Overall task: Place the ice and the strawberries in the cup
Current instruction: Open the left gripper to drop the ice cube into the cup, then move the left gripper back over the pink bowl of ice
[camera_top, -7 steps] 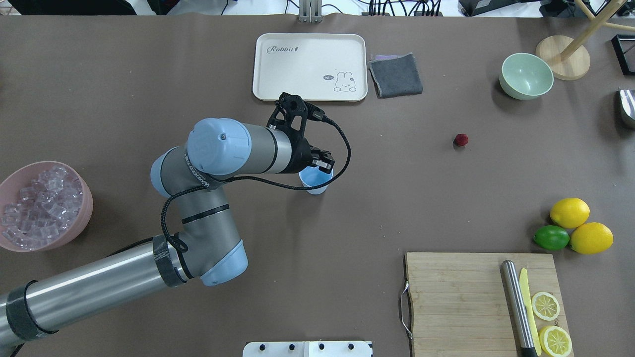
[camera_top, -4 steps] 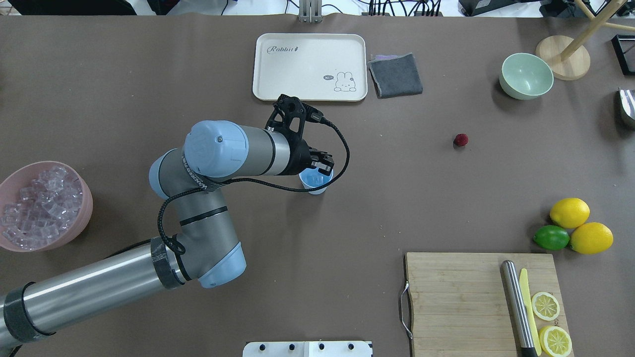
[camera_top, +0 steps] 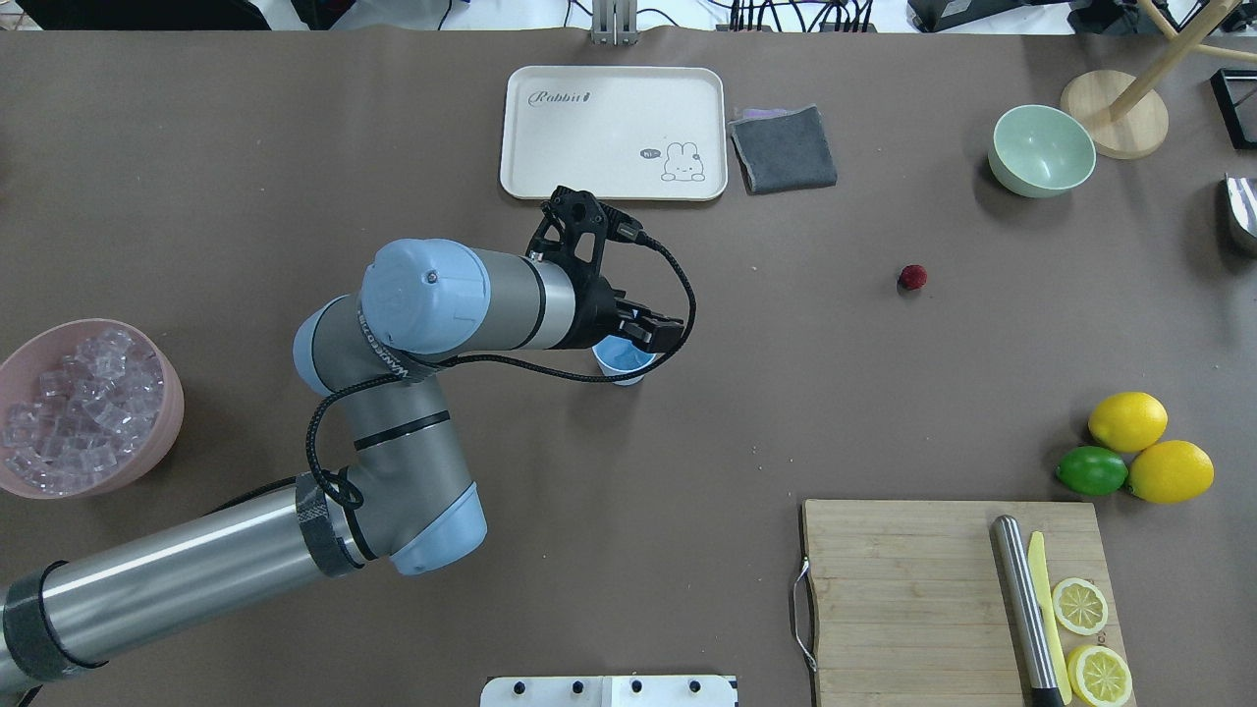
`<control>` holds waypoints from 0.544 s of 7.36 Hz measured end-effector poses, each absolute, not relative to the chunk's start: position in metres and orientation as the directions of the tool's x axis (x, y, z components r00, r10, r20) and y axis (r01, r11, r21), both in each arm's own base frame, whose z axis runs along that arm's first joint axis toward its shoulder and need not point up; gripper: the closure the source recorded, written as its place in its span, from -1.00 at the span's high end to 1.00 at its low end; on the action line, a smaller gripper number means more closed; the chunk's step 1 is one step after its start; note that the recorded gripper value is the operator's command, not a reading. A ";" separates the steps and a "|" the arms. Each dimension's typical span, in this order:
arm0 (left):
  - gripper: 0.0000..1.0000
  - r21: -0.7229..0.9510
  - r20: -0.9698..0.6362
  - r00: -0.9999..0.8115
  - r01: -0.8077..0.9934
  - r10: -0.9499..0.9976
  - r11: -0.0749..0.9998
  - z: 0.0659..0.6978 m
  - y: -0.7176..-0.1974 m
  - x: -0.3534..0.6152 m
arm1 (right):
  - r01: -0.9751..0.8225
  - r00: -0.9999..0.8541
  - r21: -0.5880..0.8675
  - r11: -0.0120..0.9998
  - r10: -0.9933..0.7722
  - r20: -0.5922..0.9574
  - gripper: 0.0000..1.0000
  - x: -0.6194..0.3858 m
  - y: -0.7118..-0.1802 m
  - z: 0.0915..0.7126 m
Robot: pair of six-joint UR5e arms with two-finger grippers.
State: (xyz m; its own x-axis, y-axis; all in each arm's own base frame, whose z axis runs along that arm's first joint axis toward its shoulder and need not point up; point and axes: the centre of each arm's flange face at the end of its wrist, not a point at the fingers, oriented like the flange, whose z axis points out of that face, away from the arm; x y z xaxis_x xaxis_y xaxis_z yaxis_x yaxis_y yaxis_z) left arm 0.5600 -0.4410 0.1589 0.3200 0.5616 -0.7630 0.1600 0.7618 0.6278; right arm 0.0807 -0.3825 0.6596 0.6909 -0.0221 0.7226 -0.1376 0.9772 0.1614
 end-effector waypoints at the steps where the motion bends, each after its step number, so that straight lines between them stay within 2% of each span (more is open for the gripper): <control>1: 0.96 0.598 -0.785 0.318 0.170 0.531 0.783 0.160 -0.441 0.554 | -0.138 0.691 0.160 0.977 -0.021 0.723 1.00 0.081 -0.382 0.660; 4: 0.96 0.530 -0.790 0.426 0.112 0.441 0.841 0.171 -0.452 0.494 | -0.139 0.691 0.158 0.978 -0.019 0.723 1.00 0.081 -0.382 0.661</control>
State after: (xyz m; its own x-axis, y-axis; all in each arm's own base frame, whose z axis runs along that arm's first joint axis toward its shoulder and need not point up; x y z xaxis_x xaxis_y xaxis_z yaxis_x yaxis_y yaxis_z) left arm 0.4944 -0.4524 0.1710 0.4265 0.4410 -0.7897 0.1121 0.8406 0.5300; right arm 0.0807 -0.3820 0.6607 0.6907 -0.0185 0.7229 -0.1394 0.9775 0.1583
